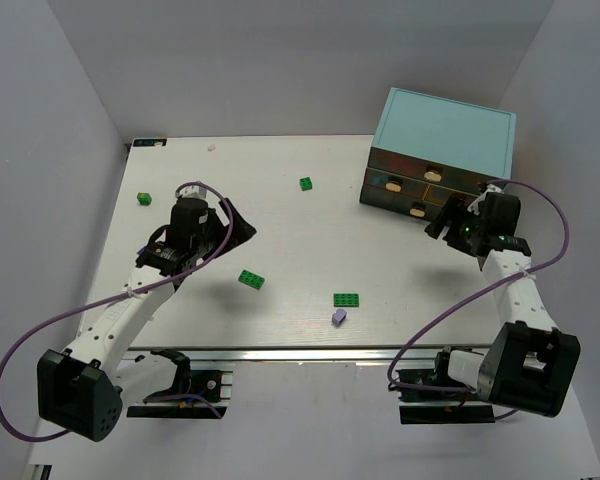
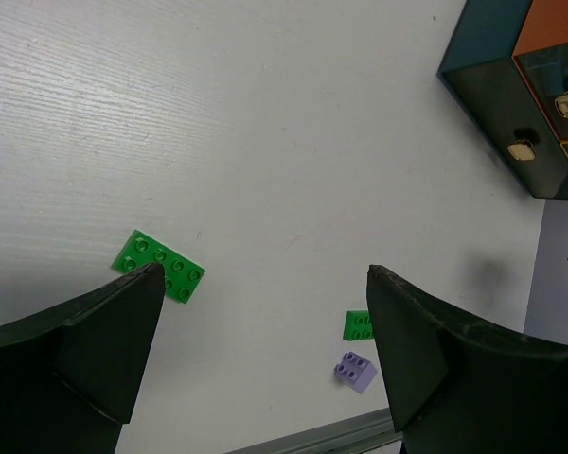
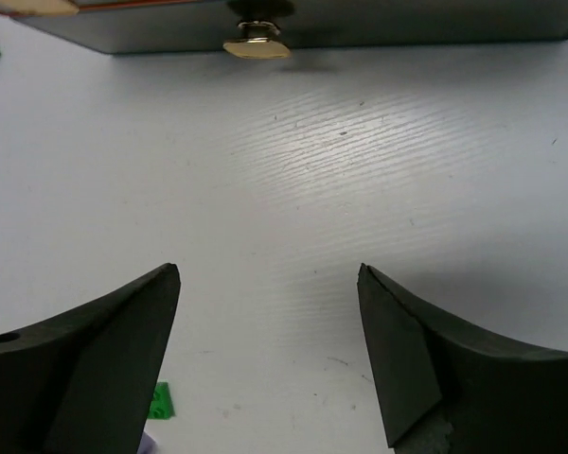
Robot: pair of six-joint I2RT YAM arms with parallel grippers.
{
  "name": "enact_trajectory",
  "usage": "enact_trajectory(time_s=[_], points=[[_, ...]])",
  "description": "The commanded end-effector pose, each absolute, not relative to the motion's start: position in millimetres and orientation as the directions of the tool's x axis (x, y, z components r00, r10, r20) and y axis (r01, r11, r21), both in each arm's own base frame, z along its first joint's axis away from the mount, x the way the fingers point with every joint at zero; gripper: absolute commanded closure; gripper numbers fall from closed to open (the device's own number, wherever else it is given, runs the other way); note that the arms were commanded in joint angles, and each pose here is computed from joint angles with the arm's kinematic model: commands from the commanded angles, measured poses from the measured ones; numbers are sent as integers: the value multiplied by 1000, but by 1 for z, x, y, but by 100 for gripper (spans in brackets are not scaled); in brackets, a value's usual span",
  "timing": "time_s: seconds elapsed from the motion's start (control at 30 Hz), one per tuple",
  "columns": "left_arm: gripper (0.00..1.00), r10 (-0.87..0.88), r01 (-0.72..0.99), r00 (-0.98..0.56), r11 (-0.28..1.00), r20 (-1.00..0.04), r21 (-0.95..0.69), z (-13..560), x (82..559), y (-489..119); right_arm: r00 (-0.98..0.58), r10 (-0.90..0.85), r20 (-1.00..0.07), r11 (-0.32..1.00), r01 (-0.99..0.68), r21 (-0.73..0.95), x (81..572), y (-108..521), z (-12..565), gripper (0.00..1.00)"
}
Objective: Sort the legos into containers by color
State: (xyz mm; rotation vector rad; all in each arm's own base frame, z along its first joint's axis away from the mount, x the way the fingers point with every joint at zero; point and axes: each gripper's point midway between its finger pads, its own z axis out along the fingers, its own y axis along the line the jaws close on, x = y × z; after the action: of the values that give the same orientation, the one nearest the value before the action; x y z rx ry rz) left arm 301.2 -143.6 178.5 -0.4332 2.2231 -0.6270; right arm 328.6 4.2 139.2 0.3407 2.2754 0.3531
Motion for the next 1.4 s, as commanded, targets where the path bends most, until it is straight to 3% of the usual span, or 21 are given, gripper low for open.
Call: enact_trajectory(time_s=[0.0, 0.33, 1.1, 1.2, 1.37], points=[[3, -482, -75, -635, 816, -603, -573, 189, 301, -146, -585, 521, -622, 840, 223, 494, 342, -2, 141, 18], [3, -491, -77, -639, 807, -592, -586, 192, 302, -149, -332, 628, -704, 778, 297, 554, 388, -48, 156, 11], [3, -512, -102, -635, 798, -579, -594, 193, 302, -148, -194, 674, -713, 735, 275, 620, 456, -82, 170, 23], [3, -511, -100, -638, 797, -576, -596, 193, 303, -149, -190, 681, -707, 728, 281, 625, 458, -83, 168, 26], [3, -511, -102, -638, 798, -576, -595, 192, 304, -149, -190, 682, -706, 727, 280, 627, 458, -83, 167, 42]])
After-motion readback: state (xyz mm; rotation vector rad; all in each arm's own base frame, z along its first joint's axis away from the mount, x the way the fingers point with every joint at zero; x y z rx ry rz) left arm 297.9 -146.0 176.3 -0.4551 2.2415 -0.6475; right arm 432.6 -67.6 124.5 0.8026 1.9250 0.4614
